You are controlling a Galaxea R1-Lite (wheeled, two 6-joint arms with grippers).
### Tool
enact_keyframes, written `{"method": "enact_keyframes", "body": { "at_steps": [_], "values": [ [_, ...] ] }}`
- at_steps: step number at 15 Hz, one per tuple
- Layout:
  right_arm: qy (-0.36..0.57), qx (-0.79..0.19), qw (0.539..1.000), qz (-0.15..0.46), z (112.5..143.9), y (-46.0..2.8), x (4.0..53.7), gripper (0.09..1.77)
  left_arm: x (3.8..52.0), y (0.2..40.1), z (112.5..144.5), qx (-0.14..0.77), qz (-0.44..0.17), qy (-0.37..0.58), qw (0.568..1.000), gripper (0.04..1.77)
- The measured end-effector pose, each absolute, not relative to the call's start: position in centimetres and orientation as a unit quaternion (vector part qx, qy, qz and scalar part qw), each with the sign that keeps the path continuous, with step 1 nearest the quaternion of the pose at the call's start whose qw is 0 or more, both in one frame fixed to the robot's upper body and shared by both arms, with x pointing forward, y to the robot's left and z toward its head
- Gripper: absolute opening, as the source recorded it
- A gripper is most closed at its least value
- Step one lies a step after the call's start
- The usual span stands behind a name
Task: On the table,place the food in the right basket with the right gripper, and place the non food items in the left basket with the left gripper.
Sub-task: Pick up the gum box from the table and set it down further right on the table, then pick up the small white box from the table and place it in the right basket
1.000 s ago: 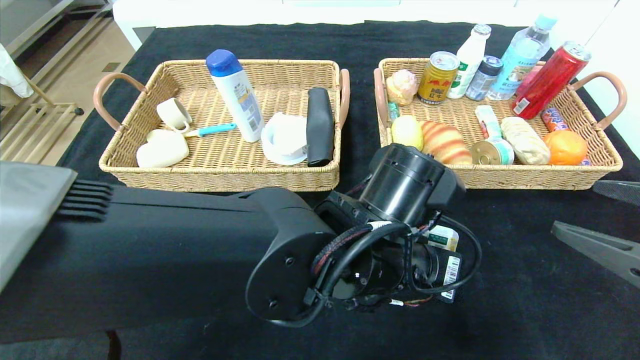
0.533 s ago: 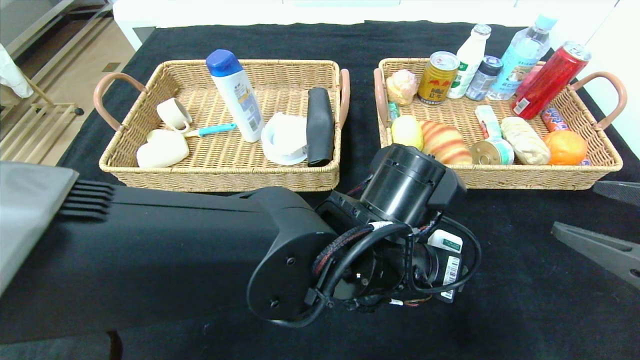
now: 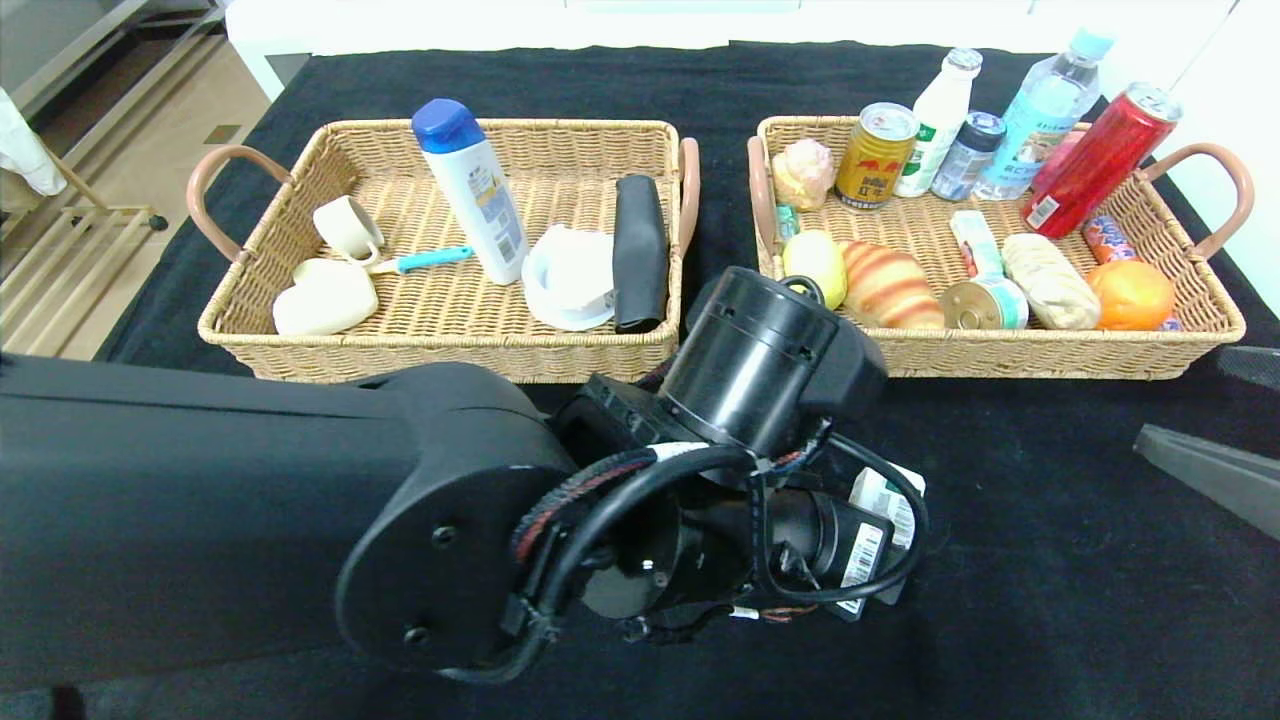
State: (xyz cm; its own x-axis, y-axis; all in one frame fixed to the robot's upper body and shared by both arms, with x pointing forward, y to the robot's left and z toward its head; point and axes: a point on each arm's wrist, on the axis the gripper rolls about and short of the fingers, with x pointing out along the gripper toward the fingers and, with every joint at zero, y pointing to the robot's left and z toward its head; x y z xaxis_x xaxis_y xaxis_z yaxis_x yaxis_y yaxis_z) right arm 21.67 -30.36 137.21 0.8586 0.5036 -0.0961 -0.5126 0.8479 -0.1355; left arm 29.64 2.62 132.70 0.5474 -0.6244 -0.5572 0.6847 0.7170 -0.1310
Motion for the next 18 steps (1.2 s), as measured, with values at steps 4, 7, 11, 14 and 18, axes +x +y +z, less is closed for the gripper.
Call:
{"method": "enact_keyframes", "body": {
  "at_steps": [4,7,11,14,18],
  "values": [
    [0.038,-0.077,0.965,0.249,137.1,-30.6,22.3,1.71,27.7,6.0,134.4,0.102,-0.394,0.255,0.877,1.64],
    [0.051,-0.078,0.965,0.244,136.7,-30.6,23.1,1.71,26.3,9.2,134.4,0.144,-0.405,0.217,0.876,1.66],
    [0.059,-0.077,0.965,0.243,136.5,-30.6,23.4,1.71,24.7,13.0,133.3,0.173,-0.430,0.142,0.875,1.68],
    [0.063,-0.077,0.964,0.247,136.4,-30.5,23.5,1.71,24.0,15.7,132.0,0.191,-0.450,0.107,0.866,1.69],
    [0.075,-0.075,0.962,0.251,136.0,-30.3,24.1,1.71,24.1,18.2,130.7,0.175,-0.451,0.054,0.874,1.70]
  ]
}}
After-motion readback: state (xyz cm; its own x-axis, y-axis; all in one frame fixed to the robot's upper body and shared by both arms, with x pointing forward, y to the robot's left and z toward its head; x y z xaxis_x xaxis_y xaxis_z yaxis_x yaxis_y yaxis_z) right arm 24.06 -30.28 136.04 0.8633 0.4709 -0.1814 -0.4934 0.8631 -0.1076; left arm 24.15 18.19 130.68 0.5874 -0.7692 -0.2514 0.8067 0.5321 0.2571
